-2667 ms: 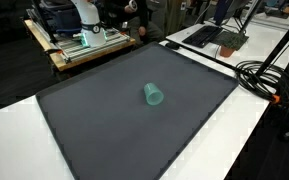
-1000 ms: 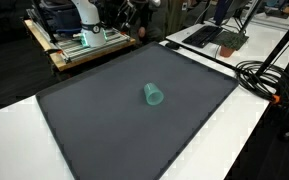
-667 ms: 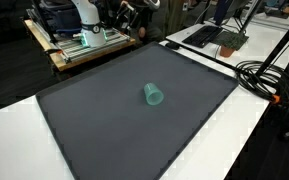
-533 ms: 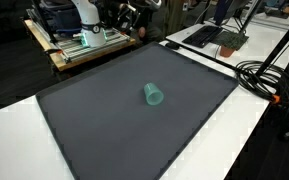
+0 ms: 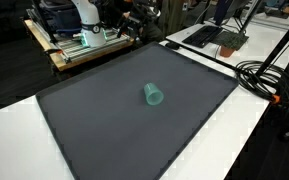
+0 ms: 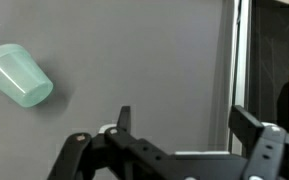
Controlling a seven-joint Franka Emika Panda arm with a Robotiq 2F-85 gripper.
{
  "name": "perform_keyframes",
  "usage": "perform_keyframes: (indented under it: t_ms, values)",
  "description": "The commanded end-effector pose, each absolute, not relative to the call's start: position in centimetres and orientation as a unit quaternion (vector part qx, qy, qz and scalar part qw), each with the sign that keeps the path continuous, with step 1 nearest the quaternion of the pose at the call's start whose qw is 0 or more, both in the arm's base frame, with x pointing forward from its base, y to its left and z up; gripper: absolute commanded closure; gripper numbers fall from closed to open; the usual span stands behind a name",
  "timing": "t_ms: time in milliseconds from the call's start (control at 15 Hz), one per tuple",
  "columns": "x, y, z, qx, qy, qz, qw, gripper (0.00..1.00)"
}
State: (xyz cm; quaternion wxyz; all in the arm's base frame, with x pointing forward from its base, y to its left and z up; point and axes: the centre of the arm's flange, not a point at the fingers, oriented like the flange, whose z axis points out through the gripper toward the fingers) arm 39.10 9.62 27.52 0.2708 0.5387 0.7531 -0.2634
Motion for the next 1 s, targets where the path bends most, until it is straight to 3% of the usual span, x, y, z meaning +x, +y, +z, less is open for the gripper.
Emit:
perform_keyframes:
  t_ms: [0, 267, 333, 600, 933]
  values:
    - [40.8, 8.4, 24.2, 0.458, 0.777, -0.312, 0.299, 0.00]
    - [41.8, 7.9, 22.9, 0.375, 0.788, -0.323, 0.366, 0.00]
    - [40.5, 8.4, 23.4, 0.405, 0.791, -0.316, 0.332, 0.00]
    - [41.3, 8.4, 23.2, 0.382, 0.793, -0.319, 0.351, 0.00]
    - [39.0, 9.7, 22.1, 0.317, 0.851, -0.186, 0.374, 0.00]
